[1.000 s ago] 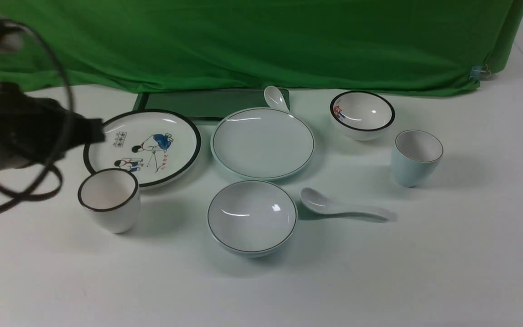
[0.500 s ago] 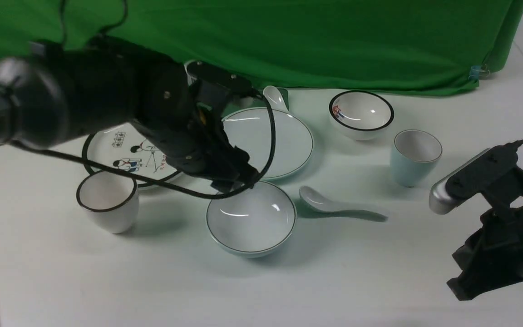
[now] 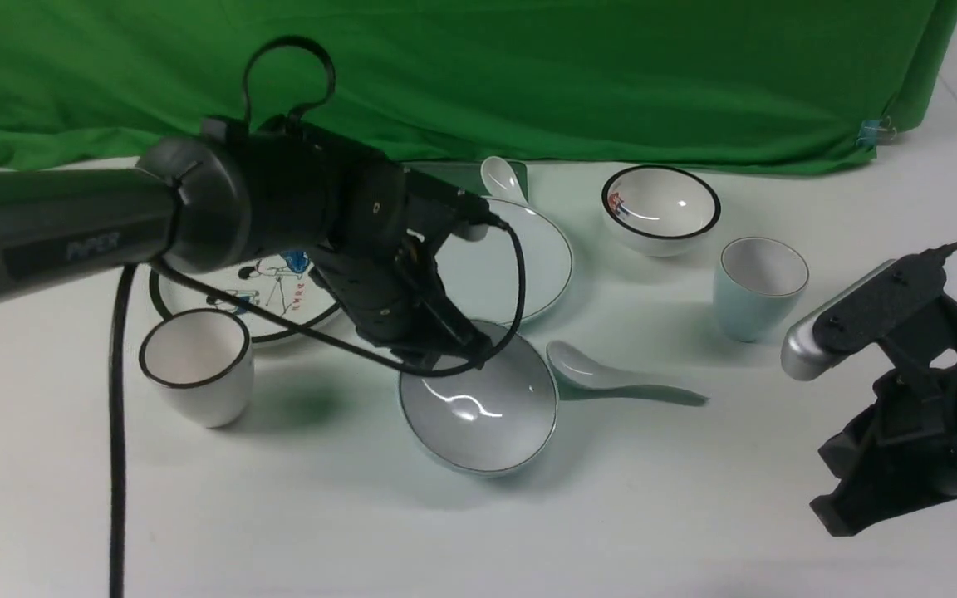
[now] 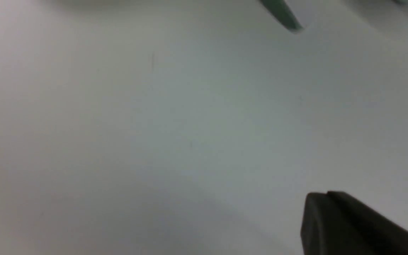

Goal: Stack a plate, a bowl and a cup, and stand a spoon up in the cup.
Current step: Use the left arm to grab a blue rice bowl, then use the left arm to put the blue rice bowl into the blue large plate in the middle

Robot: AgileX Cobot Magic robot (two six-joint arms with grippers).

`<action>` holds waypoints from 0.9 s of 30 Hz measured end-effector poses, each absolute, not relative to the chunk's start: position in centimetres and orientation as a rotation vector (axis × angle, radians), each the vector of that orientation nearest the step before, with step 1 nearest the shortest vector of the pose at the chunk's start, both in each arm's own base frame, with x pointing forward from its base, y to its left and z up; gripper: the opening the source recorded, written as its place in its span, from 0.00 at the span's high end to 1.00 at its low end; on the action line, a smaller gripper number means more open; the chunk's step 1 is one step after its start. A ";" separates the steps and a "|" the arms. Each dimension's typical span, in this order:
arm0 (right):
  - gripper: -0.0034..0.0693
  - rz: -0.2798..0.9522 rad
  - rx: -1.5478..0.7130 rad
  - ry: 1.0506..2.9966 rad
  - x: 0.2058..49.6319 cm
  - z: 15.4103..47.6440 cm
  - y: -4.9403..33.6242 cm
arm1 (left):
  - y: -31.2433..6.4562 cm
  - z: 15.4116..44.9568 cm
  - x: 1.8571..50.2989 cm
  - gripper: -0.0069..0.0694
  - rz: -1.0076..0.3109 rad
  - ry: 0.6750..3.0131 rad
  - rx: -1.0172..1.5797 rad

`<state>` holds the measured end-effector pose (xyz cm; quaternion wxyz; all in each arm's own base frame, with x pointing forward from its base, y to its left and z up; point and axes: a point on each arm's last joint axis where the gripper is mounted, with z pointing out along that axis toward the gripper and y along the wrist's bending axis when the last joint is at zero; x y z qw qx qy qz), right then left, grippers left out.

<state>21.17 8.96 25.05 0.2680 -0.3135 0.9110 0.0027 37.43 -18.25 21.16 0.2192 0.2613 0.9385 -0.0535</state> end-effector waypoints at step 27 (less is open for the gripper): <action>0.61 0.036 -0.616 2.587 25.3 26.2 9.4 | -16.1 19.0 49.6 0.78 -0.153 2.404 0.440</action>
